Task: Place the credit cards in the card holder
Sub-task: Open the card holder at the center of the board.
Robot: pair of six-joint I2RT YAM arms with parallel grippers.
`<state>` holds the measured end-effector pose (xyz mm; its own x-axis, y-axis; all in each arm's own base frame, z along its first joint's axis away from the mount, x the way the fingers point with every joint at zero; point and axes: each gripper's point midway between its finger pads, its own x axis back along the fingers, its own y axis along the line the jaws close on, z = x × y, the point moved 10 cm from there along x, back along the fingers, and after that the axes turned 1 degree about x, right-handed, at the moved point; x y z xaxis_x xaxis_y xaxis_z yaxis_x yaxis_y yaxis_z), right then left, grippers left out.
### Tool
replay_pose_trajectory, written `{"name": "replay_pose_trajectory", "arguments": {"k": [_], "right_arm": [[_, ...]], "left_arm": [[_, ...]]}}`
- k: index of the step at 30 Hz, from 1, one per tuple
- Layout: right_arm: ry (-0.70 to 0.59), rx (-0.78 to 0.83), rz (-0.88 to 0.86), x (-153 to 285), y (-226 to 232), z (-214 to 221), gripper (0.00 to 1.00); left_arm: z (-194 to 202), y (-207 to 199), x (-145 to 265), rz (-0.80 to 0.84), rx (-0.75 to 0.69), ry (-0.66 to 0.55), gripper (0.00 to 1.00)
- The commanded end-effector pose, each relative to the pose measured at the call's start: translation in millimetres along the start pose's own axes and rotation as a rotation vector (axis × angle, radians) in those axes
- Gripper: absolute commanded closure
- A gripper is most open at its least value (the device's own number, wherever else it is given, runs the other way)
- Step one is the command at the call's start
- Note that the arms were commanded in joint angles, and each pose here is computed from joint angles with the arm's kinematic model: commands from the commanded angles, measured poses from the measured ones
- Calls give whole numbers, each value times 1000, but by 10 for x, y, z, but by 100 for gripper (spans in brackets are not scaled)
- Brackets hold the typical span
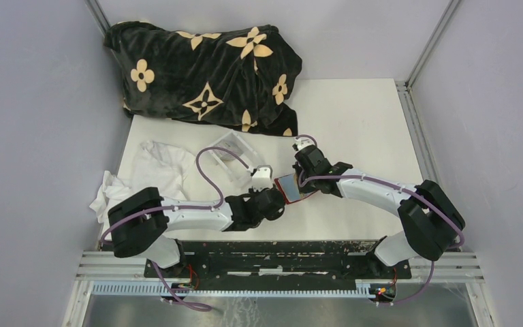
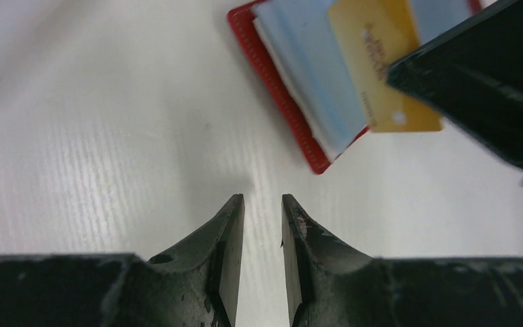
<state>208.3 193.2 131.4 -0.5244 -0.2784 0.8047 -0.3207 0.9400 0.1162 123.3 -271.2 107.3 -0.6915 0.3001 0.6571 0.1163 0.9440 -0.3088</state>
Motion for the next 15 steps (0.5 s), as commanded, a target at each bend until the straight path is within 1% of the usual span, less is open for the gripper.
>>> {"name": "replay_pose_trajectory", "arguments": {"k": [1, 4, 9, 15], "right_arm": [[-23, -1, -1, 39, 59, -106, 99], [-22, -4, -7, 47, 64, -111, 99], [-25, -15, -15, 61, 74, -117, 99], [-32, -38, -42, 84, 101, -128, 99]], "left_arm": [[-328, -321, 46, 52, -1, -123, 65], [-414, -448, 29, 72, -1, -152, 65], [-446, -553, -96, 59, -27, -177, 65], [-398, -554, -304, 30, -19, -178, 70]]}}
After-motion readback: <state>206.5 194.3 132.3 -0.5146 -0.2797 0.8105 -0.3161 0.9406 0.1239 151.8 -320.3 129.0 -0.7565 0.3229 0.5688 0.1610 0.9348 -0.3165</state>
